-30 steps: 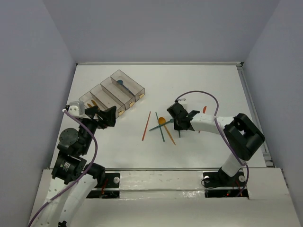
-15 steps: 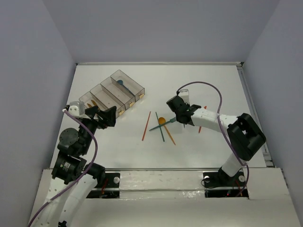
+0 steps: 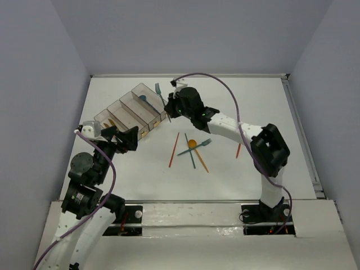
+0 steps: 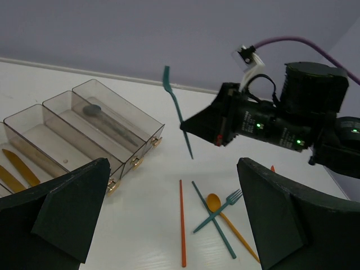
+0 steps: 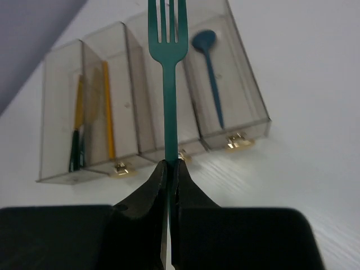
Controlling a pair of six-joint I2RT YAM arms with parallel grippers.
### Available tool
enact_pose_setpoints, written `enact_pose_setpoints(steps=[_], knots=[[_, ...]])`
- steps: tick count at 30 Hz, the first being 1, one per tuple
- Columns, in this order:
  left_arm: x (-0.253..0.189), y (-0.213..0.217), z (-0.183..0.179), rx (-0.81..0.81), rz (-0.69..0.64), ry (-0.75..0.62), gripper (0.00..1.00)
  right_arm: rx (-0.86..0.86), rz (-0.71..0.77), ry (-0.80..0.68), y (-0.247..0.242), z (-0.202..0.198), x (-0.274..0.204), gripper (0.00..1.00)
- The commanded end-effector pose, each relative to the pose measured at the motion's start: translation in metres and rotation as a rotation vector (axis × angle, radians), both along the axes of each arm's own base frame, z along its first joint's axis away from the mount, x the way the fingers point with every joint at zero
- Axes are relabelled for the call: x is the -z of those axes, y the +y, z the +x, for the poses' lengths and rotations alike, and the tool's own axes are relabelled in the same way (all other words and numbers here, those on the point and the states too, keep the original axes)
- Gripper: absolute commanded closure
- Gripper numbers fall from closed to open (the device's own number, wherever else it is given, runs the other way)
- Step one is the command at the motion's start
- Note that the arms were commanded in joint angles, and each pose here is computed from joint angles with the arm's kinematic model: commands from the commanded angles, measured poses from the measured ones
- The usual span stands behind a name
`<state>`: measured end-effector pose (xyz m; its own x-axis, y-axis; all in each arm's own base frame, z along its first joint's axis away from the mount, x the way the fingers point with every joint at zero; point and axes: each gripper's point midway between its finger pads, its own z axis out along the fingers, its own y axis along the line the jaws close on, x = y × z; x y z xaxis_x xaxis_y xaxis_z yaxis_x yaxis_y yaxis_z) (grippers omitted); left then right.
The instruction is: Sort the eating utensils into containers
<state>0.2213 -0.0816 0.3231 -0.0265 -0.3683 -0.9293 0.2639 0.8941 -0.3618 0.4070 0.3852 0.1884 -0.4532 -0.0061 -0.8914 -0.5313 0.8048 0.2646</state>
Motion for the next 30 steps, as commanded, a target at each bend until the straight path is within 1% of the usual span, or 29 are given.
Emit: enact_pose_setpoints(steps=[1, 3, 4, 6, 7, 8, 10, 11, 12, 18, 21, 22, 23, 25, 26, 29, 30], knots=[[-0.027, 0.003, -0.006, 0.000, -0.026, -0.081, 0.01, -0.233, 0.101, -0.101, 0.089, 0.003, -0.023, 1.00], [-0.027, 0.001, -0.007, 0.007, -0.027, -0.081, 0.01, -0.246, 0.095, -0.107, 0.102, 0.014, -0.018, 1.00], [-0.027, 0.001, -0.007, 0.007, -0.026, -0.080, 0.01, -0.249, 0.092, -0.128, 0.115, 0.027, -0.017, 1.00], [-0.027, 0.001, -0.006, 0.006, -0.026, -0.081, 0.01, -0.253, 0.042, -0.123, 0.122, 0.038, -0.004, 1.00], [-0.027, 0.002, -0.006, 0.004, -0.027, -0.081, 0.01, -0.253, 0.067, -0.168, 0.131, 0.047, -0.028, 1.00], [-0.027, 0.001, -0.006, 0.004, -0.027, -0.081, 0.01, -0.250, 0.031, -0.134, 0.135, 0.053, 0.000, 1.00], [-0.028, 0.001, -0.006, 0.006, -0.028, -0.083, 0.01, -0.244, 0.004, -0.140, 0.140, 0.062, 0.008, 1.00], [-0.028, 0.001, -0.006, 0.004, -0.026, -0.083, 0.01, -0.246, 0.017, -0.160, 0.144, 0.066, -0.006, 1.00], [-0.027, 0.002, -0.006, 0.003, -0.026, -0.081, 0.01, -0.245, -0.003, -0.145, 0.147, 0.070, 0.010, 1.00], [-0.027, 0.000, -0.006, 0.009, -0.025, -0.078, 0.01, -0.230, -0.026, -0.131, 0.147, 0.074, 0.030, 1.00], [-0.028, 0.000, -0.007, 0.010, -0.027, -0.083, 0.01, -0.249, -0.021, -0.124, 0.150, 0.072, 0.034, 1.00], [-0.027, 0.000, -0.006, 0.009, -0.026, -0.080, 0.01, -0.252, -0.021, -0.124, 0.151, 0.073, 0.034, 0.97], [-0.027, 0.000, -0.006, 0.009, -0.026, -0.080, 0.01, -0.253, -0.034, -0.108, 0.151, 0.073, 0.043, 0.92], [-0.026, 0.000, -0.006, 0.009, -0.025, -0.077, 0.01, -0.255, -0.034, -0.107, 0.152, 0.073, 0.042, 0.82], [-0.026, 0.000, -0.005, 0.009, -0.024, -0.075, 0.01, -0.257, -0.023, -0.112, 0.152, 0.072, 0.037, 0.70], [-0.026, -0.001, -0.005, 0.010, -0.025, -0.077, 0.01, -0.265, 0.006, -0.134, 0.153, 0.069, 0.017, 0.54], [-0.026, -0.001, -0.005, 0.010, -0.024, -0.076, 0.01, -0.270, 0.005, -0.140, 0.153, 0.069, 0.016, 0.52]])
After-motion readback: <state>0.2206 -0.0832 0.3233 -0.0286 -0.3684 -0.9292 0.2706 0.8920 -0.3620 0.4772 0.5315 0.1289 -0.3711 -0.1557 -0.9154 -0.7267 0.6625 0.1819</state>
